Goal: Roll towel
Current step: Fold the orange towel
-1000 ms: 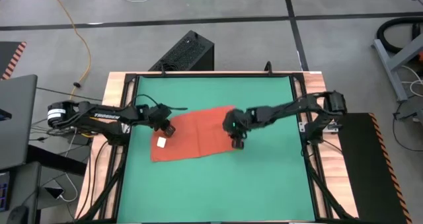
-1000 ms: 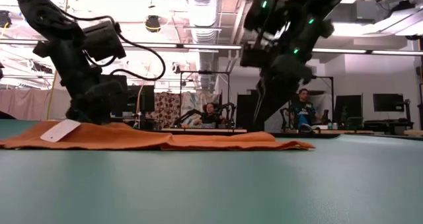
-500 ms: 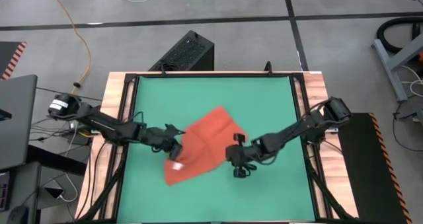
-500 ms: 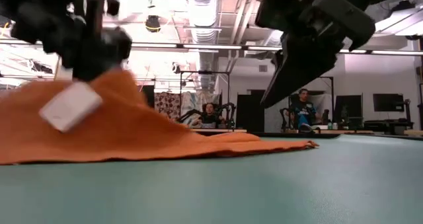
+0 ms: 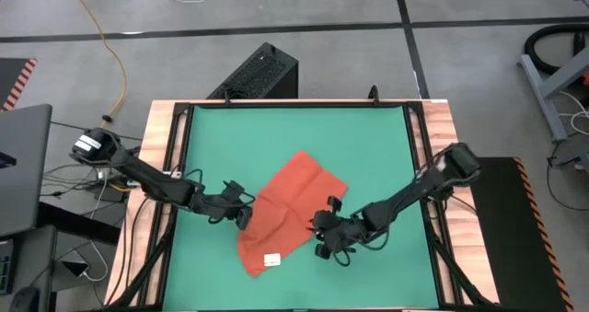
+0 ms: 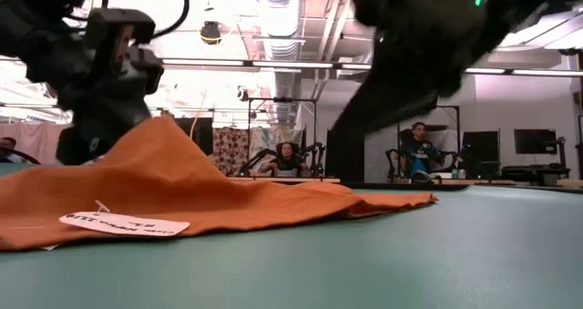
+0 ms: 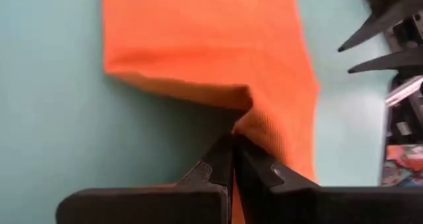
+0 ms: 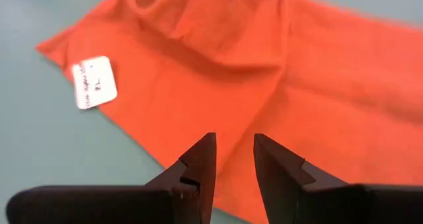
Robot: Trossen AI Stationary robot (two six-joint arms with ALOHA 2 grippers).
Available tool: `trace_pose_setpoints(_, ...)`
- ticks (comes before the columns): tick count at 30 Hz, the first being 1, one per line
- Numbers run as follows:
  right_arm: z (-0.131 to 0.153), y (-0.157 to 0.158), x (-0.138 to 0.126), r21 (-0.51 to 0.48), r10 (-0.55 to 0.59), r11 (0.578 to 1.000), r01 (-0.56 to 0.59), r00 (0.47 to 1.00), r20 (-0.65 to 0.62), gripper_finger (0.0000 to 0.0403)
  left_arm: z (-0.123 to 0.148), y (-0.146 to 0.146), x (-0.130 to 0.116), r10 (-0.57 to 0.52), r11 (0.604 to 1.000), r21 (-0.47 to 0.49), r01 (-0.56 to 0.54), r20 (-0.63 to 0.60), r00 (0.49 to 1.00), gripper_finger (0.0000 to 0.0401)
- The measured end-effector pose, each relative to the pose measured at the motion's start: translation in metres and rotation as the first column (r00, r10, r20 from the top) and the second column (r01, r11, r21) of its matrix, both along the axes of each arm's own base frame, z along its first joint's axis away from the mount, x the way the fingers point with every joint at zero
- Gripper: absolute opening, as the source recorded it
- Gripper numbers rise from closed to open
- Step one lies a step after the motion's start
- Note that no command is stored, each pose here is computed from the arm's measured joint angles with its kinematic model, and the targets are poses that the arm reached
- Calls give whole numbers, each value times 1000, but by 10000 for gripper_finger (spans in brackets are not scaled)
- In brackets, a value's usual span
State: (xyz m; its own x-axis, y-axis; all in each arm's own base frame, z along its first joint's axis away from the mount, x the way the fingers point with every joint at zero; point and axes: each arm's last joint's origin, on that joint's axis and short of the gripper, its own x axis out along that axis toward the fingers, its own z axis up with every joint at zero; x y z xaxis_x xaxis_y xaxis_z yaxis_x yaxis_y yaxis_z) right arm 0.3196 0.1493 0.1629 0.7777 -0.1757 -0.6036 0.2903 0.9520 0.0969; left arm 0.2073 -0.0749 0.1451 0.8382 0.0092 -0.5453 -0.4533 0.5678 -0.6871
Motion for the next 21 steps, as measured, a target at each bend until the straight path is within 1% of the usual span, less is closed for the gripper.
trace_pose_setpoints(2,-21,1,7,14,-43,999,43,999,2,123,-7,-4,3,-11,1000,-25,11,-12,1000,0)
trace_pose_setpoints(4,-37,4,12,0,-89,996,89,996,28,123,-14,-8,4,-25,998,-66,23,-38,999,0)
trace_pose_setpoints(6,-44,9,15,-21,-130,991,132,989,66,123,-22,-13,5,-59,993,-110,51,-71,996,0)
trace_pose_setpoints(8,-48,14,19,-26,-148,988,151,986,80,123,-29,-16,5,-78,989,-135,63,-105,991,0)
trace_pose_setpoints(11,-60,17,23,-43,-152,987,154,987,56,123,-34,-21,5,-85,986,-151,67,-118,989,0)
trace_pose_setpoints(13,-63,18,23,-36,-152,987,154,987,51,123,-35,-25,7,-90,986,-148,72,-117,989,0)
trace_pose_setpoints(15,-67,17,21,-48,-174,983,175,984,24,123,-32,-29,7,-107,985,-148,90,-114,988,0)
trace_pose_setpoints(16,-69,15,19,-57,-190,980,189,982,-1,123,-30,-33,8,-123,981,-165,104,-110,986,0)
trace_pose_setpoints(18,-70,13,13,-79,-216,974,211,975,-51,123,-23,-41,10,-172,962,-227,149,-85,982,0)
trace_pose_setpoints(21,-73,7,3,-130,-253,963,237,958,-131,123,-15,-49,11,-198,947,-271,176,-58,978,0)
